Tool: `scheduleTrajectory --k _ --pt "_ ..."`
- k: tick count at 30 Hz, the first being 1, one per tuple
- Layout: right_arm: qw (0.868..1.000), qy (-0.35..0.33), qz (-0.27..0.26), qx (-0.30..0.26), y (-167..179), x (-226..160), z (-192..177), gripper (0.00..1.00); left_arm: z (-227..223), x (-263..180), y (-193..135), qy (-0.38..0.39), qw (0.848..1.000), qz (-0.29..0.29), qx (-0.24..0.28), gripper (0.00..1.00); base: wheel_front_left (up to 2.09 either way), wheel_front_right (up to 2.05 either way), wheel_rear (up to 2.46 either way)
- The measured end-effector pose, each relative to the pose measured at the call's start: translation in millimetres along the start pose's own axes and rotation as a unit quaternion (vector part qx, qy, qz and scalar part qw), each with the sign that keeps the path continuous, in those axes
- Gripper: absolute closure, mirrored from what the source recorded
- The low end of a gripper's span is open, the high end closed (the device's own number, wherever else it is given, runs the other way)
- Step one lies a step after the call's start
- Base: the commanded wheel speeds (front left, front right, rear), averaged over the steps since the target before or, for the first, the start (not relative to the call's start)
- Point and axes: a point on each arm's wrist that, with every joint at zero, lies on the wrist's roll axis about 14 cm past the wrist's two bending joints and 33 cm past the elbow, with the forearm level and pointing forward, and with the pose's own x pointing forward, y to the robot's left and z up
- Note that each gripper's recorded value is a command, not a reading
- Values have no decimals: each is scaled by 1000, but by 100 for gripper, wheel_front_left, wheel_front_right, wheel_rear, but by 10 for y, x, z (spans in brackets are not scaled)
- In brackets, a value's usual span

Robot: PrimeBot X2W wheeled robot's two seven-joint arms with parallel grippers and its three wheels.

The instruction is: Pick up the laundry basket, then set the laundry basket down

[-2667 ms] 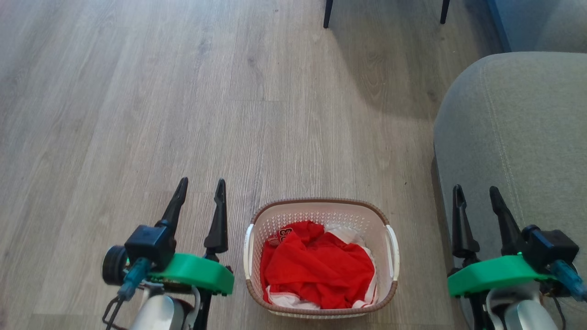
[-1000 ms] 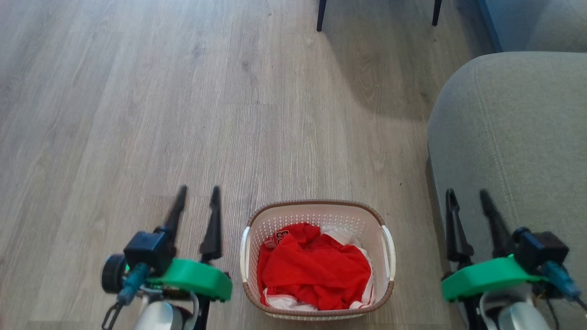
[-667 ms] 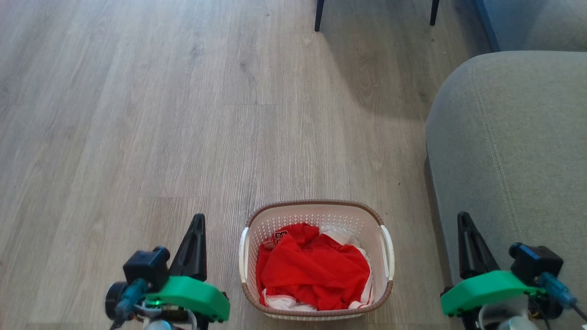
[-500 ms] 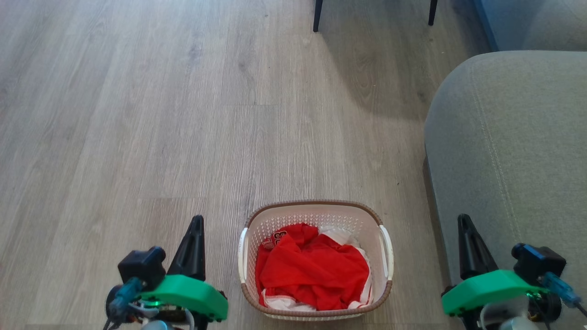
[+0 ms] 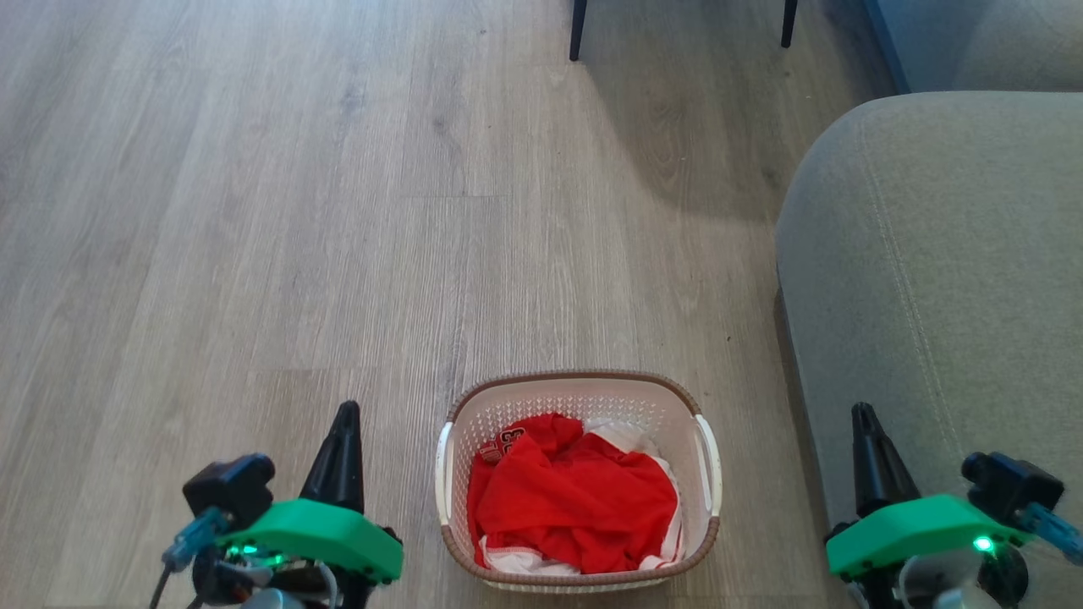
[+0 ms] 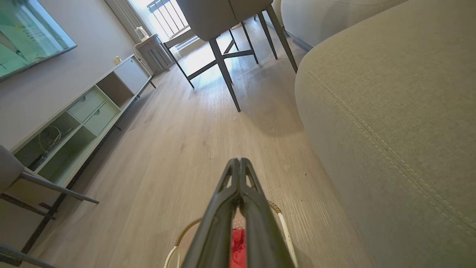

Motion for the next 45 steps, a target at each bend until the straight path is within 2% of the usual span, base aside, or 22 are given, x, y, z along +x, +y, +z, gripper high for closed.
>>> scheduleTrajectory --k 21,33,45 --pt "994 1 -34 102 -161 2 29 100 -8 56 107 17 994 16 -109 100 0 0 0" --pt "986 -4 -45 163 -229 28 83 100 -21 73 169 25 984 26 -174 100 0 0 0" --pt "971 -4 -65 228 -348 -8 77 100 37 133 213 22 969 28 -244 100 0 0 0"
